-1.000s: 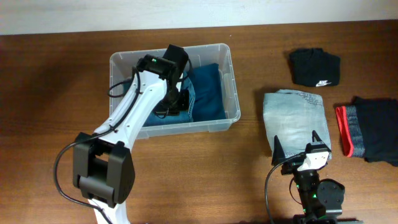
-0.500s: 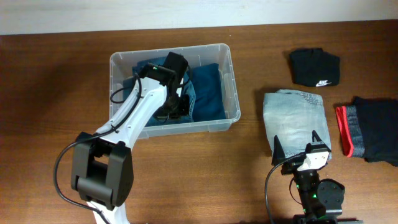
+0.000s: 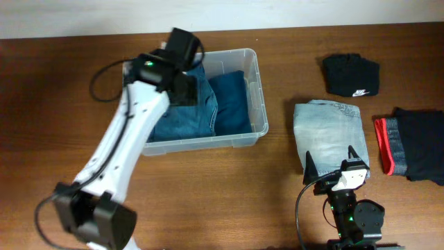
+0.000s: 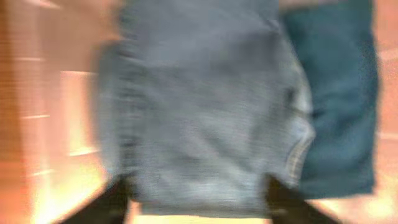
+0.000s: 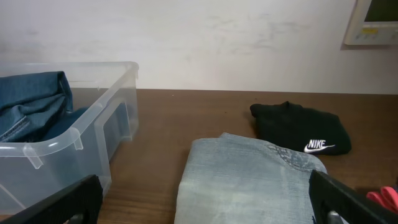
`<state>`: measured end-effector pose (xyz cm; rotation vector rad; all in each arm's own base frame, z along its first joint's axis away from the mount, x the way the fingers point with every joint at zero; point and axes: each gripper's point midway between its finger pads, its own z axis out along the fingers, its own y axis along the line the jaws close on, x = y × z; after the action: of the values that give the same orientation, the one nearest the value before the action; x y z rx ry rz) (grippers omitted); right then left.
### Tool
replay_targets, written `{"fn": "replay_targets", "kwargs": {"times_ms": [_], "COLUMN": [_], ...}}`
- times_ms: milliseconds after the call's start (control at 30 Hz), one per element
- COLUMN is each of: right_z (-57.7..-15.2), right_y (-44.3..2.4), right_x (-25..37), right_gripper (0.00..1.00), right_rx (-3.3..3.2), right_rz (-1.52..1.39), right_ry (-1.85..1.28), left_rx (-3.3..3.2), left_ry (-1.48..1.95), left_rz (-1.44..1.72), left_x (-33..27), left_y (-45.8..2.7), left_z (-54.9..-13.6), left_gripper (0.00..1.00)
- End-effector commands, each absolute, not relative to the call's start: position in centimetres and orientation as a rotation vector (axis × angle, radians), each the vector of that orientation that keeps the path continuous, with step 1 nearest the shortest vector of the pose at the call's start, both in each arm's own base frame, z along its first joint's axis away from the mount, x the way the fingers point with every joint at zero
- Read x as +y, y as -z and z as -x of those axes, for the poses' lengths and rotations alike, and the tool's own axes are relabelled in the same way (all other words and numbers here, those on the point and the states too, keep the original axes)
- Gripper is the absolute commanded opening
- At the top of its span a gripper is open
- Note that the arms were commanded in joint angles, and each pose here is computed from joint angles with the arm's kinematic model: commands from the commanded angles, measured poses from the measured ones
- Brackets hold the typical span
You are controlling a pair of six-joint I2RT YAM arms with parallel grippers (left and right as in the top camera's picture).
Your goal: Pack container
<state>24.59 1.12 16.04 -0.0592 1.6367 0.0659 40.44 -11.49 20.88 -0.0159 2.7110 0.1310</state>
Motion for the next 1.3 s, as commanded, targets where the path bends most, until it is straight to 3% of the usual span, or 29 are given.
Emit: {"fn": "replay_targets", "kwargs": {"times_ms": [0, 333, 567, 900, 1267], "right_z": [-24.6, -24.6, -24.6, -24.6, -24.6], "right_y": [-15.9, -15.9, -15.9, -15.9, -15.9], "right_x": [1.1, 1.1, 1.1, 1.1, 1.1], "right_gripper": [0.99, 0.98, 0.98, 0.99, 0.98], "right_rx": [1.636, 1.636, 1.636, 1.636, 1.635], "right_rz": [0.065, 0.065, 0.065, 0.065, 0.065], "right_ry": [-0.067, -0.067, -0.067, -0.067, -0.068], "left_rx": [2.579, 2.511, 2.452, 2.302, 2.063], "left_ry": [-0.300, -0.392, -0.430, -0.484, -0.436], "left_rz": [0.181, 0.831, 1.140, 1.504, 1.955], "left_x": [-5.5, 9.5, 16.7, 24.1, 28.0], "left_y": [-25.0, -26.0, -25.5, -25.3, -24.4], "left_z": [-40.8, -37.3, -33.9, -28.5, -22.0], "left_gripper": [0.99, 0.99, 0.99, 0.99, 0.99]}}
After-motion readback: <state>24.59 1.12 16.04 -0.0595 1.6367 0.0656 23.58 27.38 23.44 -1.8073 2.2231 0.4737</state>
